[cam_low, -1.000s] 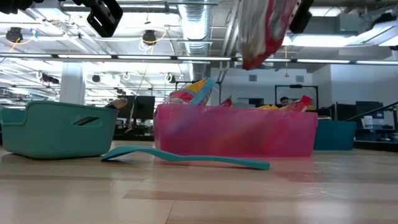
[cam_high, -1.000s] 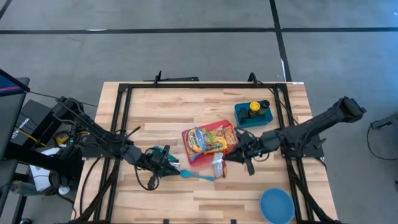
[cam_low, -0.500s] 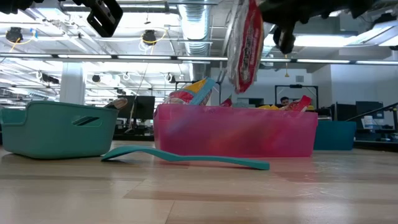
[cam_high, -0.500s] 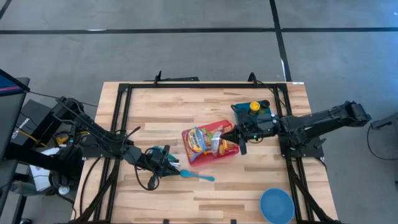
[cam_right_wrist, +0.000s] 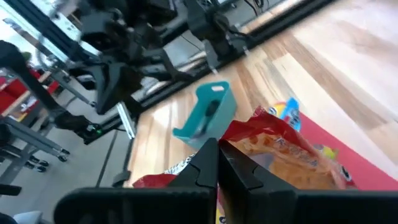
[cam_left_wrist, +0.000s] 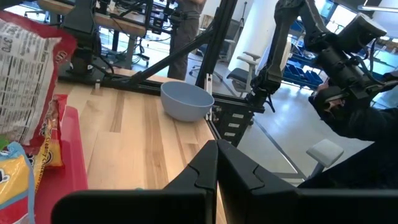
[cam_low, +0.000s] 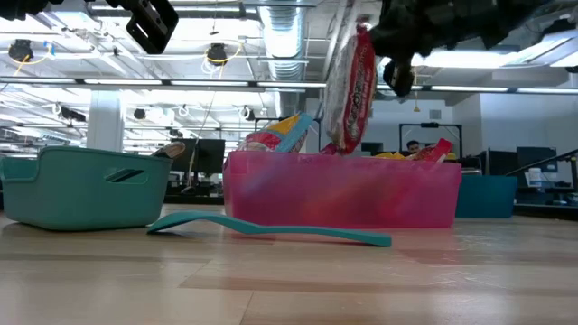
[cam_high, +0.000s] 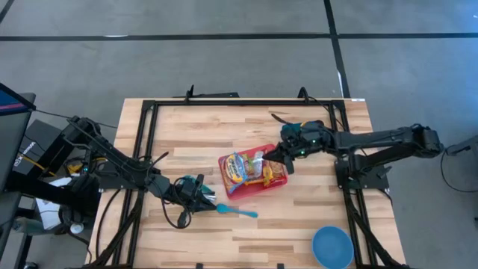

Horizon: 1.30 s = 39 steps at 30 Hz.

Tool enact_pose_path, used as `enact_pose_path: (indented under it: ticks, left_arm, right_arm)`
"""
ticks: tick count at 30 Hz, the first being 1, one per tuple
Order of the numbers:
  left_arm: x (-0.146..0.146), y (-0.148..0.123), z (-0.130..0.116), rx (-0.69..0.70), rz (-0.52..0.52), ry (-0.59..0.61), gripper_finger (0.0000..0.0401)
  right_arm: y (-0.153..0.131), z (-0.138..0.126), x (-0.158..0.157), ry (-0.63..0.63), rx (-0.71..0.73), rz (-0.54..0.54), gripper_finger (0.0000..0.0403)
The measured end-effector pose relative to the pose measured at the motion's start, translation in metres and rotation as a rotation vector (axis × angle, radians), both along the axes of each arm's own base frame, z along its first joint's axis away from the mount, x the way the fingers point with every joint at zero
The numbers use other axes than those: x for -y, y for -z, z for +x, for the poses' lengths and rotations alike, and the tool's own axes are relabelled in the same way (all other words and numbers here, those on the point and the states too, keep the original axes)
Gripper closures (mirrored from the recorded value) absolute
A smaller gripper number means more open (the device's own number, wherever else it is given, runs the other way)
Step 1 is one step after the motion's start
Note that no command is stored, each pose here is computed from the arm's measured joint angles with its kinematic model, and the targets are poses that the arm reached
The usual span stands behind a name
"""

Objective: Pick & Place Food Item
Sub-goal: Put the red noodle pack into the red bin

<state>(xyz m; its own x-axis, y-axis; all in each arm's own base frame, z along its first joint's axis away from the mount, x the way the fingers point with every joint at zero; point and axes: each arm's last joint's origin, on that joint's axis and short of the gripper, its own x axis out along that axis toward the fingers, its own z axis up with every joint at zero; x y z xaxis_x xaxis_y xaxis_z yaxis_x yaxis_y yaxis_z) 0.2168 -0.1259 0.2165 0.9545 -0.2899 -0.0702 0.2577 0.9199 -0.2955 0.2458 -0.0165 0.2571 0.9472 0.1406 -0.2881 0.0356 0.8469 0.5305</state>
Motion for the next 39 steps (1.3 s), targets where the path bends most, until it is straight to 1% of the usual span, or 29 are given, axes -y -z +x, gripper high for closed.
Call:
enact_pose_path:
  ticks: [7,8,14,17,22,32,36,39]
  left_arm:
    - [0.0,0.0,0.0,0.002,-0.001,0.0,0.0401]
    - [0.0,0.0,0.0,0.003,-0.002,0.0,0.0401]
    - [0.0,0.0,0.0,0.003,-0.002,0.0,0.0401]
    - [0.0,0.0,0.0,0.003,-0.002,0.0,0.0401]
    - [0.0,0.0,0.0,0.003,-0.002,0.0,0.0401]
    - [0.0,0.0,0.0,0.002,-0.001,0.0,0.0401]
    - [0.0,0.0,0.0,0.002,-0.001,0.0,0.0401]
    - [0.0,0.0,0.0,0.002,-0.001,0.0,0.0401]
  right_arm:
    - [0.011,0.007,0.007,0.019,-0.046,0.007,0.0403]
    - [0.015,0.009,0.007,0.014,-0.063,0.01,0.0403]
    - [0.029,0.027,0.007,-0.055,-0.037,0.03,0.0403]
    - [0.035,0.029,0.01,-0.05,-0.063,0.035,0.0403]
    - [0.038,0.026,0.015,-0.025,-0.111,0.043,0.0403]
    - [0.026,0.009,0.019,0.002,-0.138,0.045,0.0403]
    - [0.025,-0.001,0.019,0.061,-0.203,0.028,0.0403]
    - [0.027,-0.01,0.02,0.116,-0.28,-0.001,0.0403]
